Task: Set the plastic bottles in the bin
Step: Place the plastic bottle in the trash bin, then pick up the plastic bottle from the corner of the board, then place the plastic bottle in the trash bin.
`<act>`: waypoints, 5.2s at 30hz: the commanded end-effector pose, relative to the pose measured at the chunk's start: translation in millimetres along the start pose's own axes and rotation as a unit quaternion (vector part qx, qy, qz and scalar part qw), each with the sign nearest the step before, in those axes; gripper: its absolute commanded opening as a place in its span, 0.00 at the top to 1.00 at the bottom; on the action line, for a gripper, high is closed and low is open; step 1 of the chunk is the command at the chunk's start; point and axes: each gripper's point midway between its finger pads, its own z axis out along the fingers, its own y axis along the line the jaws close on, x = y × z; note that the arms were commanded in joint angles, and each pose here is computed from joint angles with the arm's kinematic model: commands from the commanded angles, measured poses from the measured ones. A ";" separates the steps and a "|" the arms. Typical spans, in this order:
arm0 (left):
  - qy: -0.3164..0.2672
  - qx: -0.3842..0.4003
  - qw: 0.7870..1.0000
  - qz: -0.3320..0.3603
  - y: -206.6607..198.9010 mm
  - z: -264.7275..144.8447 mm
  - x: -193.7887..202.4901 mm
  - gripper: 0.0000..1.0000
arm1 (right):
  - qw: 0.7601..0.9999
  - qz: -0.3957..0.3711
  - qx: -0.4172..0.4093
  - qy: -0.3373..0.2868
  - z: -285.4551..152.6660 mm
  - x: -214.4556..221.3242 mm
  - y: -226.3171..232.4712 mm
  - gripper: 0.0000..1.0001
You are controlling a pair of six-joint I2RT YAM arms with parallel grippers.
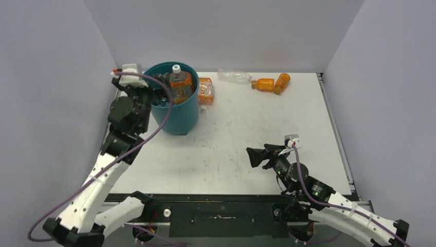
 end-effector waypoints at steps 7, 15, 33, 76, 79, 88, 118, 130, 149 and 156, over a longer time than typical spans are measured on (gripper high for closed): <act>0.020 -0.049 0.997 -0.061 54.4 -94.8 63.8 0.04 | 0.983 -0.003 0.183 0.004 41.7 -34.5 -47.8 0.10; 0.014 -0.022 0.994 -0.104 50.6 -113.3 74.9 0.04 | 0.929 0.185 0.301 -0.108 77.0 -88.0 -176.6 0.10; 0.006 0.046 0.990 -0.134 26.3 -132.1 64.8 0.04 | 0.904 0.200 0.366 -0.095 220.6 -65.1 -319.7 0.09; 0.016 0.072 0.989 -0.132 14.9 -132.7 69.6 0.04 | 0.920 0.166 0.356 -0.014 284.2 -49.8 -369.1 0.55; 0.011 0.071 0.988 -0.135 15.7 -134.0 67.8 0.04 | 0.922 0.155 0.353 -0.035 270.1 -73.4 -355.2 0.59; -0.012 0.065 0.987 -0.144 21.7 -140.8 56.4 0.04 | 0.948 0.180 0.243 -0.098 200.6 -90.9 -219.5 0.65; 0.063 0.568 0.810 0.132 -148.9 -216.5 77.3 0.04 | 0.957 0.070 -0.149 0.239 -0.3 -4.9 42.0 0.87; 0.111 0.611 0.680 0.389 -190.9 -219.7 168.8 0.04 | 0.937 0.033 -0.178 0.300 -21.8 -12.5 63.8 0.95; 0.044 0.566 0.699 0.435 -203.6 -199.8 166.6 0.04 | 0.925 0.014 -0.204 0.320 -30.1 -11.7 80.2 0.95; 0.060 0.592 0.689 0.414 -213.1 -209.5 182.7 0.03 | 0.918 0.009 -0.235 0.320 -34.3 -20.2 95.5 0.95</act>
